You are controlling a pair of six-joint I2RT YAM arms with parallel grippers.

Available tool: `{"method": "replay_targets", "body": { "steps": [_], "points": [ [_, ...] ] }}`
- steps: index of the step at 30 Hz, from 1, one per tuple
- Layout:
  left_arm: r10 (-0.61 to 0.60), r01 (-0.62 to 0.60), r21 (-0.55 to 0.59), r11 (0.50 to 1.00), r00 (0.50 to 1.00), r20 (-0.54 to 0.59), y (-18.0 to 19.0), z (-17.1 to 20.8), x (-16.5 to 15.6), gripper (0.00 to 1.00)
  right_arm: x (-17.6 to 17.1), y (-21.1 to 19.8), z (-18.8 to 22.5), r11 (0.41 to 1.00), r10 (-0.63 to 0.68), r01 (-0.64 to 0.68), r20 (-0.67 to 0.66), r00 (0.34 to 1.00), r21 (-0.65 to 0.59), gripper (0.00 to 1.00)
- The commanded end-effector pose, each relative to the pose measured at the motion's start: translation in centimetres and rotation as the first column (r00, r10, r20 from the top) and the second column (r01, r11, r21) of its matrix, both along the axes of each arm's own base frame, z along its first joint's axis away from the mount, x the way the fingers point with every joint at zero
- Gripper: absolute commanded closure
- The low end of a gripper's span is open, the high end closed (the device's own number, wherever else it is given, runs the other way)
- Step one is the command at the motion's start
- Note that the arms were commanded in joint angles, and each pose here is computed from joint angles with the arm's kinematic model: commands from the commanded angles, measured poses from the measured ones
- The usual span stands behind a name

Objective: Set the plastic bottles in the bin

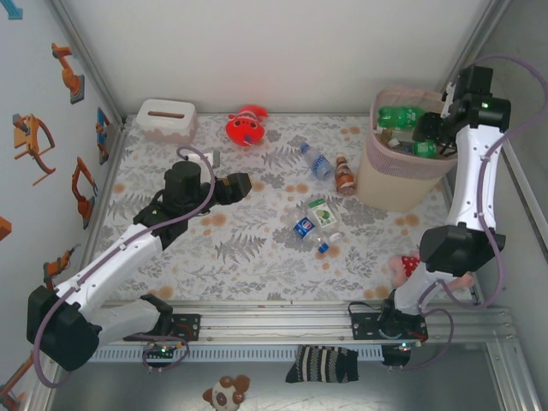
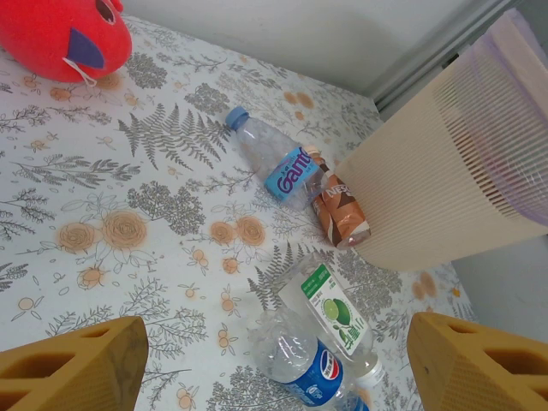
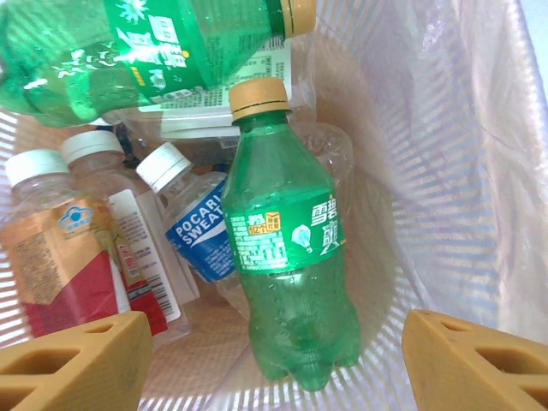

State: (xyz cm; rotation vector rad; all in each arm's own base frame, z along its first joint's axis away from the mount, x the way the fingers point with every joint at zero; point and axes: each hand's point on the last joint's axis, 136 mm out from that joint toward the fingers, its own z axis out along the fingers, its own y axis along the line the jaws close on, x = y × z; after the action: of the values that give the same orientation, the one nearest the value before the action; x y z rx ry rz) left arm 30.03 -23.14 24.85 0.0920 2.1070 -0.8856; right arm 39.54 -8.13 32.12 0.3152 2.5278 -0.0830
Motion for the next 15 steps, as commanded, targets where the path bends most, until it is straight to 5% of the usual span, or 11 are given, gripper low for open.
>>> {"method": "replay_targets", "body": {
  "steps": [1, 15],
  "points": [
    [0.004, -0.003, -0.037, 0.999, 0.999, 0.036, 0.1, 2.2, 0.0, 0.21, -1.0, 0.9, 3.0, 0.999, 0.006, -0.009, 0.09, 0.996, 0.036, 0.26],
    [0.019, -0.018, -0.032, 0.999, 0.999, 0.035, 0.5, 2.3, -0.1, 0.21, -3.2, 11.2, 4.9, 0.961, 0.269, -0.275, 0.148, 0.952, 0.026, 0.31]
  ]
}}
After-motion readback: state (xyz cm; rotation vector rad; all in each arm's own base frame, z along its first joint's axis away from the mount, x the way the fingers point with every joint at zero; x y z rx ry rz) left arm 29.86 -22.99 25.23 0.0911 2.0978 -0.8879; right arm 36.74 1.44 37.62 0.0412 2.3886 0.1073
